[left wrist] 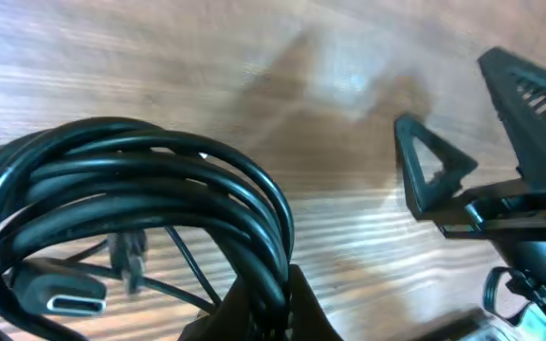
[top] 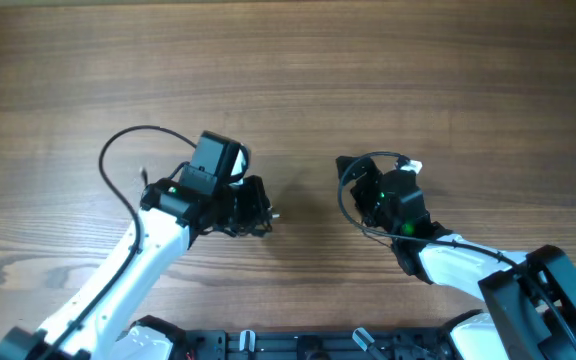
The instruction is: Untangle cables
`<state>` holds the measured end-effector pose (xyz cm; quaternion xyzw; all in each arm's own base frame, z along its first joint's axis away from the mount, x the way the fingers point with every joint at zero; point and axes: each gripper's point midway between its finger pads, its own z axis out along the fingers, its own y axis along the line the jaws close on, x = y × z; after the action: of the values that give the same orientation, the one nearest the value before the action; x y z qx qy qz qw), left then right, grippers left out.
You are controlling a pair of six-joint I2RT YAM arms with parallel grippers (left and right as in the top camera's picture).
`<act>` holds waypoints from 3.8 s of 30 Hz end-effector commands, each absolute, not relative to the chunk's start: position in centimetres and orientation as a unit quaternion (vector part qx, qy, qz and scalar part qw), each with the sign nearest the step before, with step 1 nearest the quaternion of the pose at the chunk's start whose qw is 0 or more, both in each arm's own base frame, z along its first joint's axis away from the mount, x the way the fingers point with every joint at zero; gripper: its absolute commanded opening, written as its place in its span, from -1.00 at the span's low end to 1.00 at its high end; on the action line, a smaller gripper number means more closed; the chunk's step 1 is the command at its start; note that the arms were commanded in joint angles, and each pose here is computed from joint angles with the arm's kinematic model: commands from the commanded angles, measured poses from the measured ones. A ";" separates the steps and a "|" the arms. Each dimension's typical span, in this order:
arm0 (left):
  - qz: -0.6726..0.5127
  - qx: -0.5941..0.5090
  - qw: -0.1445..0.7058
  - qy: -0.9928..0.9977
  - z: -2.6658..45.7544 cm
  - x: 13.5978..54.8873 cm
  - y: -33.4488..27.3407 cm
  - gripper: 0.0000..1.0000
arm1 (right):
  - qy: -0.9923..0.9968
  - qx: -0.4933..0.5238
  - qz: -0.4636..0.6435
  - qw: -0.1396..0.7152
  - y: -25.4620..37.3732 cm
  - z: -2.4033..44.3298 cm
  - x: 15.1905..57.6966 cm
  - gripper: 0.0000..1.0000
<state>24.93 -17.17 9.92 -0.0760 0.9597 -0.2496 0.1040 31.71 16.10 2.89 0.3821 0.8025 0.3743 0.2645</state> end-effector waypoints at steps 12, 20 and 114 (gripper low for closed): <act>-0.262 -0.169 0.301 0.901 18.2 29.0 -15.0 -0.92 | 0.620 0.664 0.395 0.138 14.1 0.6 30.8 0.99; -0.272 -0.174 0.290 0.901 18.1 28.8 -15.3 -0.92 | 0.620 0.664 0.394 0.138 14.1 0.5 30.8 0.99; -0.104 -0.520 0.126 0.838 -1.4 23.2 -10.5 -0.32 | 0.840 0.380 0.363 0.138 17.3 -0.8 27.1 0.99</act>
<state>24.49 -10.98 -0.07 -0.5187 0.8331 -0.1248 0.1458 29.37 18.64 2.72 0.4065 0.7995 0.4186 0.1426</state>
